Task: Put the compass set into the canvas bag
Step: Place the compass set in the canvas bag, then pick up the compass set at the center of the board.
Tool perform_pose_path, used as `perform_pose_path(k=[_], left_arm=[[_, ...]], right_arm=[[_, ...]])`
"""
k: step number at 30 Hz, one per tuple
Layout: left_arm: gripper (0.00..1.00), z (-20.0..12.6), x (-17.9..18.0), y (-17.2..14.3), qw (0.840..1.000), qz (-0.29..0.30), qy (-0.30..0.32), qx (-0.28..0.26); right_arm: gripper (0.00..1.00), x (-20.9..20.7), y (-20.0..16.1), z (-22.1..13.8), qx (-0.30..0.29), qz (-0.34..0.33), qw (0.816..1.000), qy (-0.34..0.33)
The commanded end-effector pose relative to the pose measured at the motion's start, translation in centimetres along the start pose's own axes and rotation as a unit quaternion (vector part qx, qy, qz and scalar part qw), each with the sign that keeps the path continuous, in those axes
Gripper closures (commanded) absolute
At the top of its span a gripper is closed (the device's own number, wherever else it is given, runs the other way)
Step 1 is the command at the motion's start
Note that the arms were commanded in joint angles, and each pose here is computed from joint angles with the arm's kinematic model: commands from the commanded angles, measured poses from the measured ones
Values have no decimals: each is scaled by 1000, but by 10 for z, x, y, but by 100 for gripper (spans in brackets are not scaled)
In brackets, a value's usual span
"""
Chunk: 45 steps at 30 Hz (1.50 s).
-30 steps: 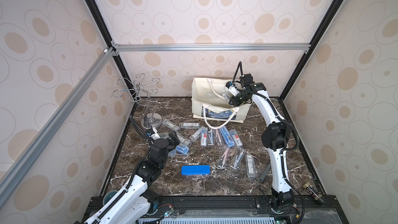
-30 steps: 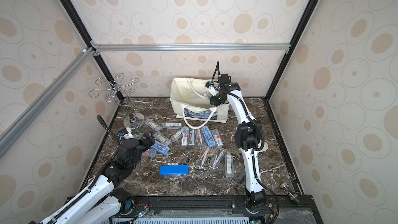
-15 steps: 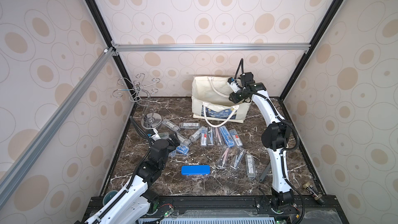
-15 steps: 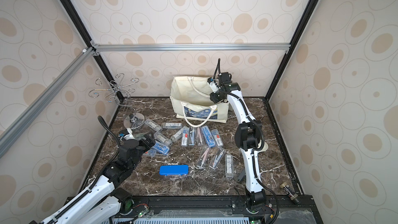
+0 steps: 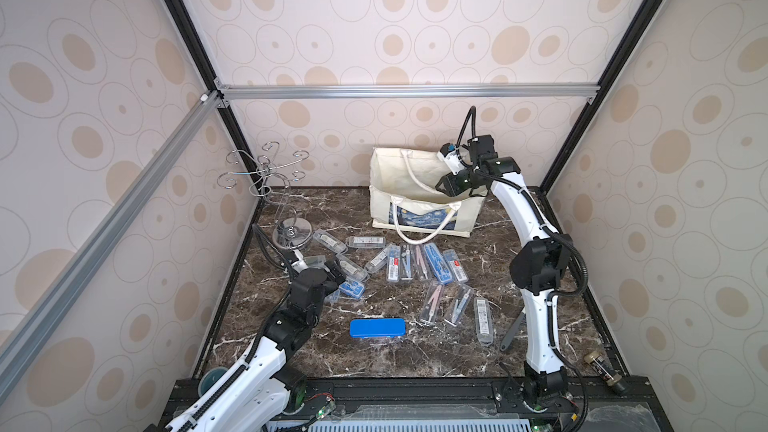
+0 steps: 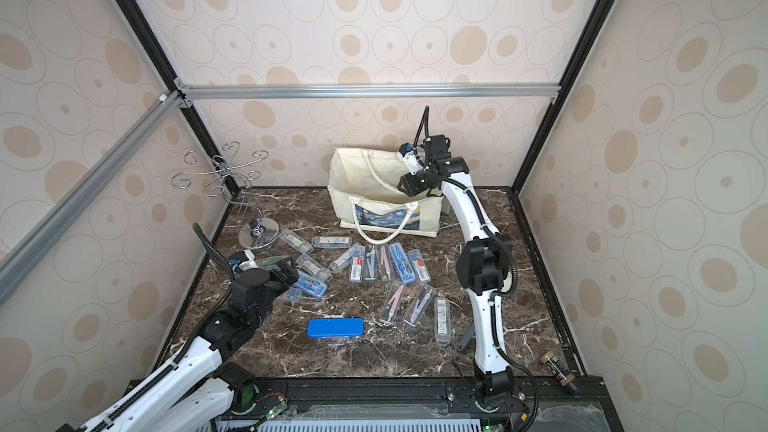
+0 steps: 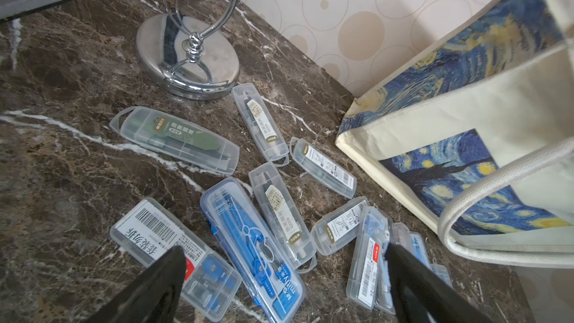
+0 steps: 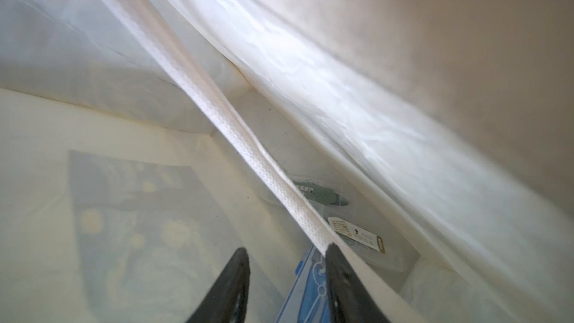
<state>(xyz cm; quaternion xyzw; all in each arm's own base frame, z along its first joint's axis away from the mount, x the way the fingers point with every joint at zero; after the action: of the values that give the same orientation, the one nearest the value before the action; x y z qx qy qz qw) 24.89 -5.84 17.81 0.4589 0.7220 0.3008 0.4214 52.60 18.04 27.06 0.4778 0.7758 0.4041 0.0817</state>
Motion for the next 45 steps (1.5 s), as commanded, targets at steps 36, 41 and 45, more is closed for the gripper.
perform_pose_path(k=[36, 41, 45], left_arm=[[0, 65, 78, -55, 975, -28, 145, 165], [2, 74, 77, -56, 971, -33, 148, 185], [2, 79, 76, -60, 967, -37, 149, 201]], right_arm=[[44, 190, -92, -91, -107, -118, 977, 140], [44, 189, -114, -68, -82, -86, 981, 155], [44, 189, -128, -52, -54, -72, 983, 158]])
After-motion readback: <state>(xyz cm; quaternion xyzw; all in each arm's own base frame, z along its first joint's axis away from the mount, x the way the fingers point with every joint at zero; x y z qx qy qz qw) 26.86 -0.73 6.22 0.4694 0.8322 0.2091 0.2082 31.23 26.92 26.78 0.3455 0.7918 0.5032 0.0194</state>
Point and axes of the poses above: each gripper's point midway between its finger pads, its own z axis out along the fingers, its own x axis along the line the jaws close on, y = z × x, the point moved 4 cm from there along -z, back along the fingers, and after that the axes turned 12 degrees about z, right-handed, at the moved point
